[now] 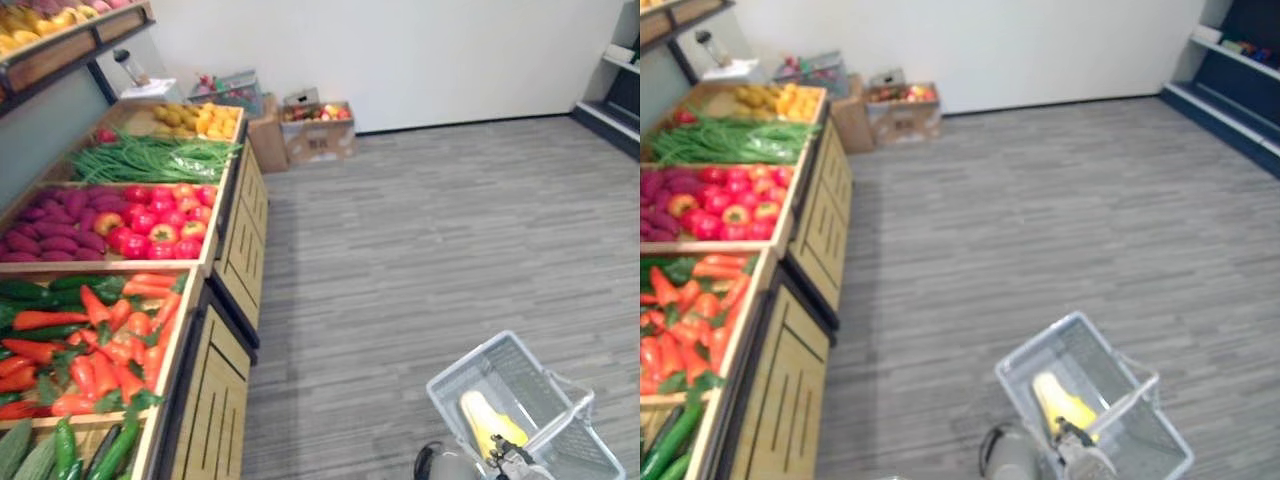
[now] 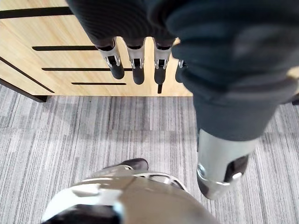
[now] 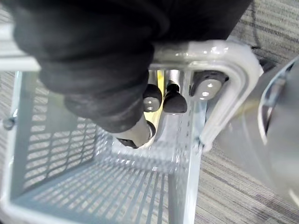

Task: Pick vegetable in the basket

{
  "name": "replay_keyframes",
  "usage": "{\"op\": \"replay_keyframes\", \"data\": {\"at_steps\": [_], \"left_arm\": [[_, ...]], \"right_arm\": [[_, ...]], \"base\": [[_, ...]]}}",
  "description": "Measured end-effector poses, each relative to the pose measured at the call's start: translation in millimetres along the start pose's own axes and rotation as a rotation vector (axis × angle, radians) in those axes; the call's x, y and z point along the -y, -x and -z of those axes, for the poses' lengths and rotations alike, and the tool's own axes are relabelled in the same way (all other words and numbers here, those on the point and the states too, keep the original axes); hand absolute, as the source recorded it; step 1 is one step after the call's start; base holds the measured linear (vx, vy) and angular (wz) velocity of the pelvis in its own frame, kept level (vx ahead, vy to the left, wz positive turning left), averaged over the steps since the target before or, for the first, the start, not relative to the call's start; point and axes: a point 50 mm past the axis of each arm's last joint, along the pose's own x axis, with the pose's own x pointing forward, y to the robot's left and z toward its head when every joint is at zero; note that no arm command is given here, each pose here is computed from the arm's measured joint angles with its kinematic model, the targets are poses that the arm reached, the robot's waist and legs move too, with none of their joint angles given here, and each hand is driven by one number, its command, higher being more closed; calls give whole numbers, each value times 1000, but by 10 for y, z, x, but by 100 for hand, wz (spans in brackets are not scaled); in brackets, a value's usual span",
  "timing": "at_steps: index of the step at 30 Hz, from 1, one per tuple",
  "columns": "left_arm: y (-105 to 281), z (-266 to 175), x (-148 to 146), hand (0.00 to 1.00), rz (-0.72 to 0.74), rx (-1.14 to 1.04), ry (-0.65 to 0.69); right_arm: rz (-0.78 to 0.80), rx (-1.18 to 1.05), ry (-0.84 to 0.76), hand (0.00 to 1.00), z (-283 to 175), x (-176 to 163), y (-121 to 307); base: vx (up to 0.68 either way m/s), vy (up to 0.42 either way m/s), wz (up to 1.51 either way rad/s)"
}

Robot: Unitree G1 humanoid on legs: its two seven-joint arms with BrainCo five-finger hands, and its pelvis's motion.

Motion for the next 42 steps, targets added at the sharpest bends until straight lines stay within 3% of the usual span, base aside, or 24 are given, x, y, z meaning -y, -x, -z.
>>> {"op": "replay_keyframes", "data": {"at_steps": [2, 6, 10, 14, 17, 22, 25, 28, 34, 42], "left_arm": [[-14, -33, -89, 0, -26, 10, -9], [9, -11, 35, 0, 5, 3, -1], [-5, 93, 10, 0, 1, -41, 93], [1, 86, 22, 0, -17, -16, 176], [7, -28, -30, 0, -32, 28, 181], [26, 20, 38, 0, -38, 20, 169], [-4, 166, -28, 0, -49, -59, 238], [-12, 299, -13, 0, -41, -120, 303], [-21, 451, -49, 0, -101, -139, 395], [23, 52, 21, 0, -157, 28, 324]], "right_arm": [[19, -30, -91, 100, 174, 80, 21], [56, -3, -154, 100, 153, 148, 36], [101, -15, -214, 100, 207, 263, 50], [211, -56, -80, 100, 304, 596, 127], [239, -90, 6, 100, 342, 651, 141], [183, -57, 144, 100, 142, 406, 54], [86, -75, 161, 100, 210, 53, -15], [51, -111, 172, 100, 305, -79, -30], [53, -58, 202, 100, 97, -75, -41], [25, -13, 111, 100, 21, -149, -51]], "base": [[370, -391, 39], [343, -243, 24], [439, -251, 20], [375, -248, 67], [316, -199, 104], [267, -8, 49], [381, -62, 25], [407, 54, 47], [277, 211, 38], [300, -114, 143]]}}
